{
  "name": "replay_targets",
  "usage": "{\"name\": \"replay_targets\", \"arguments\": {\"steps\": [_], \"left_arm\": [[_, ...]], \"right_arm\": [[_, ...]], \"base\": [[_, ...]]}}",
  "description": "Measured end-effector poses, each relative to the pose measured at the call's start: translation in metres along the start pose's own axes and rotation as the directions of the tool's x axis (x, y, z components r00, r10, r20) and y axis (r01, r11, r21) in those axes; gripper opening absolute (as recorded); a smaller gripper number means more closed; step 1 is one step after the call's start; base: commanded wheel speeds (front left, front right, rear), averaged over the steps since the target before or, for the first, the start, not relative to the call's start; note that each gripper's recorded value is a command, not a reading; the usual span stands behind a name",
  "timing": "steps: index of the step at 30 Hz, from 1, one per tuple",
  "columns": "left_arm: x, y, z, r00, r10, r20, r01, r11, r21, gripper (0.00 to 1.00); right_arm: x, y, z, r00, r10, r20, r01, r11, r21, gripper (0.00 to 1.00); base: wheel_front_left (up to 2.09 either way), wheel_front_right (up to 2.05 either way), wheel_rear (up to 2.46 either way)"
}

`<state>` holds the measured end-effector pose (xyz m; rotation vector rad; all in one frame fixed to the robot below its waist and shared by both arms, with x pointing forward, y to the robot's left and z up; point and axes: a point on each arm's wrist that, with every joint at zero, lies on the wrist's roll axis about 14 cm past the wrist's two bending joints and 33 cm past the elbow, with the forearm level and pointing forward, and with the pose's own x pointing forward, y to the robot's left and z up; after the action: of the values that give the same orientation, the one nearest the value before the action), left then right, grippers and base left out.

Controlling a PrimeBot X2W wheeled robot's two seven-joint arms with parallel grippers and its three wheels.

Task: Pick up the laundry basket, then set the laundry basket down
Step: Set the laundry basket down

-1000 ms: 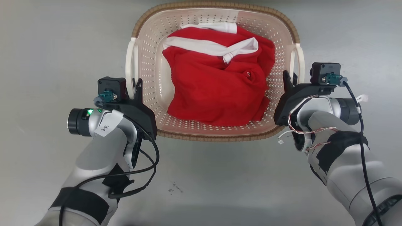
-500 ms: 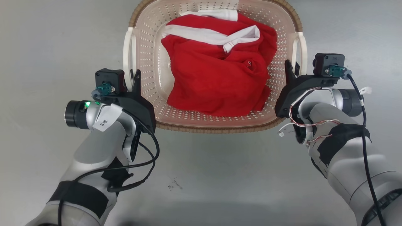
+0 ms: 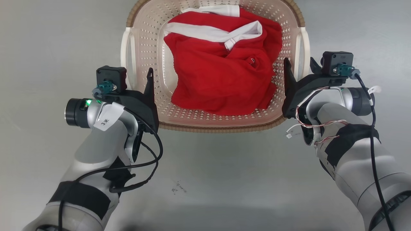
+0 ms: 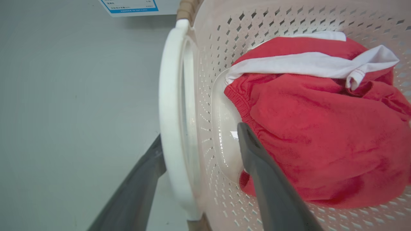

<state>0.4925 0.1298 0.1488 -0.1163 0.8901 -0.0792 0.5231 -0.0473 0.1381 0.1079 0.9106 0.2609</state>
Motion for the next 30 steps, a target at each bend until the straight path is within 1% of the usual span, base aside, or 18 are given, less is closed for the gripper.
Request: {"name": "replay_targets", "arguments": {"steps": [8, 14, 21, 26, 30], "left_arm": [[-0.010, 0.011, 0.021, 0.999, 0.027, 0.043, -0.027, 1.000, 0.008, 1.00], [-0.022, 0.006, 0.046, 0.995, 0.012, 0.098, -0.012, 1.000, -0.006, 1.00], [-0.046, -0.005, 0.077, 0.982, -0.018, 0.186, 0.028, 0.998, -0.051, 1.00], [-0.068, -0.005, 0.093, 0.969, -0.022, 0.245, 0.042, 0.996, -0.077, 1.00], [-0.088, 0.001, 0.101, 0.959, -0.008, 0.282, 0.036, 0.995, -0.096, 1.00]], "right_arm": [[-0.012, -0.002, 0.021, 0.999, -0.013, 0.048, 0.014, 1.000, -0.008, 1.00], [-0.027, 0.000, 0.047, 0.995, -0.007, 0.104, 0.009, 1.000, -0.013, 1.00], [-0.053, 0.005, 0.070, 0.987, 0.005, 0.160, -0.003, 1.000, -0.014, 1.00], [-0.075, 0.011, 0.092, 0.977, 0.017, 0.211, -0.015, 1.000, -0.011, 1.00], [-0.094, 0.019, 0.108, 0.966, 0.033, 0.256, -0.034, 0.999, -0.002, 1.00]], "base": [[0.00, 0.00, 0.00], [0.00, 0.00, 0.00], [0.00, 0.00, 0.00], [0.00, 0.00, 0.00], [0.00, 0.00, 0.00]]}}
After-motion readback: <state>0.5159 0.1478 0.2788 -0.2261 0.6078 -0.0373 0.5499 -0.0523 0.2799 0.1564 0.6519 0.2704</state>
